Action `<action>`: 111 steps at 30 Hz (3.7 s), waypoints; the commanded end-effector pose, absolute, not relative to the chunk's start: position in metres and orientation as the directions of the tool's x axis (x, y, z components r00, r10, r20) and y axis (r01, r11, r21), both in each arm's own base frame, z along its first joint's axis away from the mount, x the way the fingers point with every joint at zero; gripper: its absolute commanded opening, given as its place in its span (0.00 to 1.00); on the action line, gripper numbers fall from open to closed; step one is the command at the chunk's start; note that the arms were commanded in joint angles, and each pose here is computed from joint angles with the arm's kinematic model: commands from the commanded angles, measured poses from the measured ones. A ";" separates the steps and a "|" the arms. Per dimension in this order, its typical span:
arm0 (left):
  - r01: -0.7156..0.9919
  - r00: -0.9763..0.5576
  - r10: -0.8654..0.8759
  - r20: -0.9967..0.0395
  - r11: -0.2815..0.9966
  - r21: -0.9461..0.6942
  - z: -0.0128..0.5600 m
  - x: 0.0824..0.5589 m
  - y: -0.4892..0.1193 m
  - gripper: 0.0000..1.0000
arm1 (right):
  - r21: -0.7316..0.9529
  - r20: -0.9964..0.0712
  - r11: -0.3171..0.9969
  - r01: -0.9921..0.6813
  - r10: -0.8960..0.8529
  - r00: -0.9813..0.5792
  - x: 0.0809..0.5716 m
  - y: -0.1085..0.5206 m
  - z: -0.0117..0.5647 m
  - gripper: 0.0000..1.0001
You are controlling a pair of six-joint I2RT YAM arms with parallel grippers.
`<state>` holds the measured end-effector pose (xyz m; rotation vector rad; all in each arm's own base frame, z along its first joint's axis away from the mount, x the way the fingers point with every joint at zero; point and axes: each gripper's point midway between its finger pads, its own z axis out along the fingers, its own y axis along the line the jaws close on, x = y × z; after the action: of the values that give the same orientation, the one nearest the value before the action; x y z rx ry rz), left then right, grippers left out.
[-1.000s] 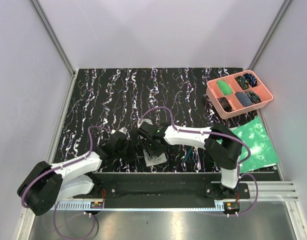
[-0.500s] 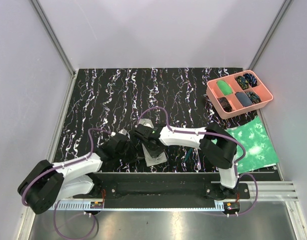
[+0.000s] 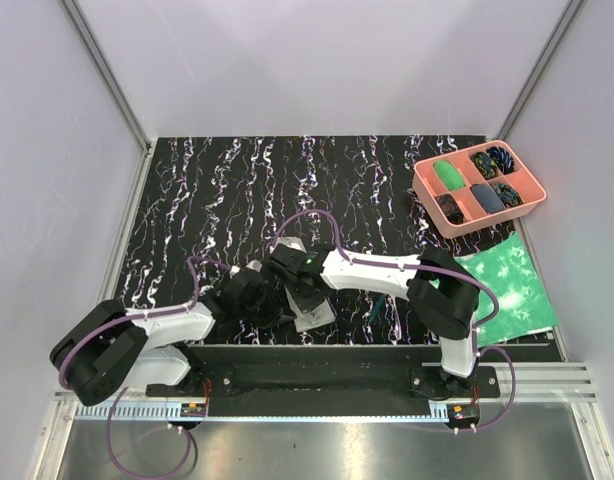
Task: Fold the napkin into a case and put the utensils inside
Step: Stuff the top corner of the smaller-rectangle-folded napkin into the folded napkin, then pick up the smaller rectangle-folded napkin from the center of the board.
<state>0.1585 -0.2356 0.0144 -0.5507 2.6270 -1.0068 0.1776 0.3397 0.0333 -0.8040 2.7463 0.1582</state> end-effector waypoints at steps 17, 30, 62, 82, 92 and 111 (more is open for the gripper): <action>-0.242 -0.868 -0.473 -0.152 0.671 -0.701 0.014 0.157 -0.235 0.09 | 0.278 -0.305 0.825 -0.492 -0.410 -0.860 0.173 0.374 0.021 0.00; -0.145 -0.819 -0.482 -0.311 0.698 -0.701 0.068 0.200 -0.216 0.22 | 0.288 -0.291 0.835 -0.470 -0.391 -0.873 0.174 0.361 0.004 0.00; -0.191 -0.859 -0.453 -0.239 0.716 -0.671 0.019 0.252 -0.226 0.09 | 0.308 -0.419 0.807 -0.504 -0.361 -0.833 0.188 0.365 0.085 0.45; -0.251 -0.852 -0.508 -0.129 0.612 -0.750 0.023 0.248 -0.233 0.09 | 0.159 -0.450 0.848 -0.506 -0.394 -0.801 0.188 0.372 0.040 0.62; -0.293 -0.831 -0.548 -0.096 0.577 -0.762 0.017 0.246 -0.226 0.09 | 0.055 -0.487 0.866 -0.498 -0.412 -0.770 0.179 0.376 0.022 0.59; -0.337 -0.806 -0.590 -0.044 0.518 -0.786 0.014 0.243 -0.218 0.12 | -0.169 -0.441 0.864 -0.474 -0.496 -0.747 0.169 0.357 -0.025 0.28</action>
<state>0.2499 -0.2220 0.0201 -0.7442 2.4461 -1.1618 0.1794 0.3762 0.0161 -0.6958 2.4769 0.0587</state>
